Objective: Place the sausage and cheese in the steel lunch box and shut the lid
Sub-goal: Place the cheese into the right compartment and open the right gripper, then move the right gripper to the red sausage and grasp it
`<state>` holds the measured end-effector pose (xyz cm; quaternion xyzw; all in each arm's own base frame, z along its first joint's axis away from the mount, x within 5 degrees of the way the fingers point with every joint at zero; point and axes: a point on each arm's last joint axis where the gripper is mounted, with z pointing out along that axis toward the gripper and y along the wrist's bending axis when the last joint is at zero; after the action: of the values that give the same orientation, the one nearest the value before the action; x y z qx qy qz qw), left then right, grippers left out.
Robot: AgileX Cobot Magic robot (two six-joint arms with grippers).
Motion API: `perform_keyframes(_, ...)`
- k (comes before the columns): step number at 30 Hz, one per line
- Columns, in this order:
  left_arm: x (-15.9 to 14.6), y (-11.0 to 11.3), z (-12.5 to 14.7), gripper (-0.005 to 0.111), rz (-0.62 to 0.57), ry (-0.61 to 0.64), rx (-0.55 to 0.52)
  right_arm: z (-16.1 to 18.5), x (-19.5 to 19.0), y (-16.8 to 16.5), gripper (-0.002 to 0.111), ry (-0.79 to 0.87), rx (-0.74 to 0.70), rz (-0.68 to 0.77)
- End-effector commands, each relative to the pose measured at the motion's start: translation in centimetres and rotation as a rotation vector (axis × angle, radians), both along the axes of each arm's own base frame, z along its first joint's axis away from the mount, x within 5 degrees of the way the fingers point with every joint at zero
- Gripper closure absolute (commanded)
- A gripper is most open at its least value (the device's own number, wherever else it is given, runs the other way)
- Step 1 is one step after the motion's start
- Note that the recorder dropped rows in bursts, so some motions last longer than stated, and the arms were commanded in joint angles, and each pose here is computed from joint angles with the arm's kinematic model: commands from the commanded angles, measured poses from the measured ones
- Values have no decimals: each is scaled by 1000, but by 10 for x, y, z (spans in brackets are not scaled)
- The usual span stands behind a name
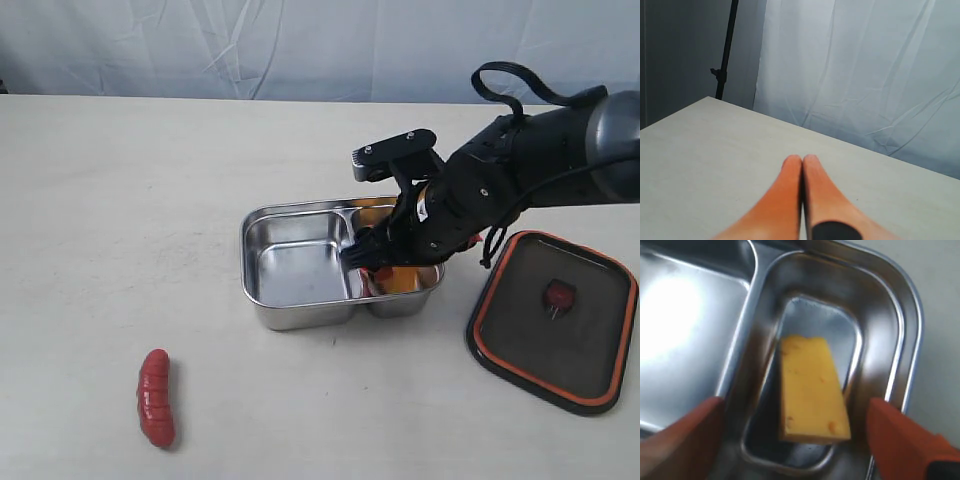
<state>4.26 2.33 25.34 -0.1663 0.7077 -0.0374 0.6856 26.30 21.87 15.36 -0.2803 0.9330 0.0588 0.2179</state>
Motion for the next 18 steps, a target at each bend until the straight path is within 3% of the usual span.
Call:
perform_keyframes(1,0,0,-1,107,-6,-5,14,13,-2,-3,29,-8,19,-19)
perform_keyframes(8,0,0,-1,107,-6,-5,14,50,-21,0,46,22,151,-79)
perform_keyframes(13,0,0,-1,107,-6,-5,14,65,-74,43,47,107,273,70)
perform_keyframes(18,0,0,-1,107,-6,-5,14,50,-125,88,47,175,308,197)
